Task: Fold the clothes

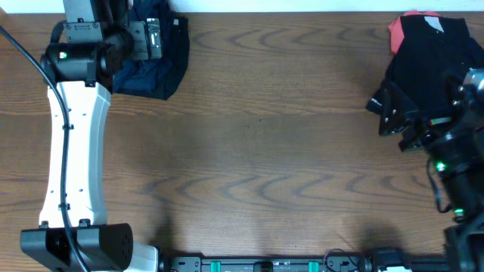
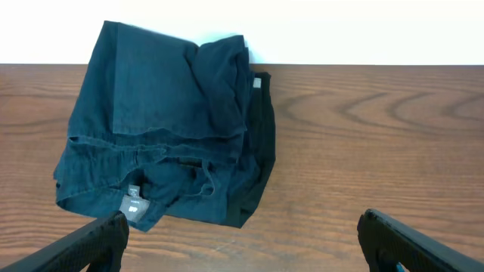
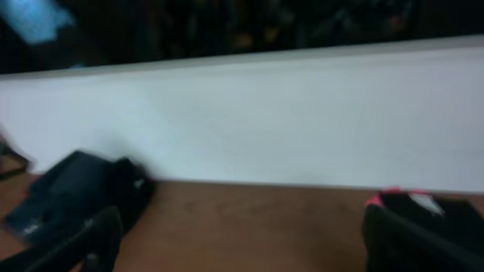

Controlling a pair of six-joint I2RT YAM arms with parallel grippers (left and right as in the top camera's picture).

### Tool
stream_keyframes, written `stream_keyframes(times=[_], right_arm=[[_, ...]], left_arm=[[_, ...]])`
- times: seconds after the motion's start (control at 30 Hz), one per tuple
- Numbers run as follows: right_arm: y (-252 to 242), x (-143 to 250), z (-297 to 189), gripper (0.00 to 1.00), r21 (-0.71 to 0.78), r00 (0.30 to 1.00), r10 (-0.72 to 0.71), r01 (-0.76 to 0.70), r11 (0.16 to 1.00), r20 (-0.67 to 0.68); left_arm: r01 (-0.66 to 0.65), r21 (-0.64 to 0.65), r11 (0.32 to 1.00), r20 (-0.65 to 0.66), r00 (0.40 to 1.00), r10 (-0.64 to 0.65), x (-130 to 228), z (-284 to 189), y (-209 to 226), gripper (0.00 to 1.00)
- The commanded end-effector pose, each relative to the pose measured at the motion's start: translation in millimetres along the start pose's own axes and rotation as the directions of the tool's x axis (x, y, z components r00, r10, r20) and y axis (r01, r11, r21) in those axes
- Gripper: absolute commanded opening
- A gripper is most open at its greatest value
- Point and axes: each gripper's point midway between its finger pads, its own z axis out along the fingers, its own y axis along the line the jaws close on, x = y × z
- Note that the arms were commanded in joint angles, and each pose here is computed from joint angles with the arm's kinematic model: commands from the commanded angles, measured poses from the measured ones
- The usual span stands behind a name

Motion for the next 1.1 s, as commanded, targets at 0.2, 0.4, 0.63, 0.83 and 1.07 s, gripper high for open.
stream_keyframes(times=[0.2, 0.4, 0.63, 0.83, 1.07], right_arm=[[-22.1, 128.0, -14.3, 0.99, 0.022, 0.999, -0.012, 0.011, 1.0, 0.035], [-26.1, 188.5, -19.4, 0.99, -0.001, 1.0, -0.011, 0.012, 1.0, 0.029], [-32.9, 229.5, -10.0, 0.99, -0.006, 0.999, -0.014, 0.014, 1.0, 0.043], [-38.5, 243.6, -5.4, 0.99, 0.005, 0.996, -0.019, 0.019, 1.0, 0.091], [-44.9, 258.4, -3.8, 0.99, 0.031, 0.998, -0.008, 0.006, 0.999, 0.063]], left_arm=[[0.016, -0.009, 1.0, -0.009, 1.0, -0.016, 2.2, 2.3, 1.8, 0.98], [0.016, -0.009, 1.0, -0.008, 1.0, -0.016, 2.1, 2.3, 1.8, 0.98], [0.016, -0.009, 1.0, -0.008, 1.0, -0.016, 2.1, 2.3, 1.8, 0.98], [0.016, -0.009, 1.0, -0.009, 1.0, -0.016, 2.2, 2.3, 1.8, 0.98], [0.017, -0.009, 1.0, -0.009, 1.0, -0.017, 2.2, 2.3, 1.8, 0.98]])
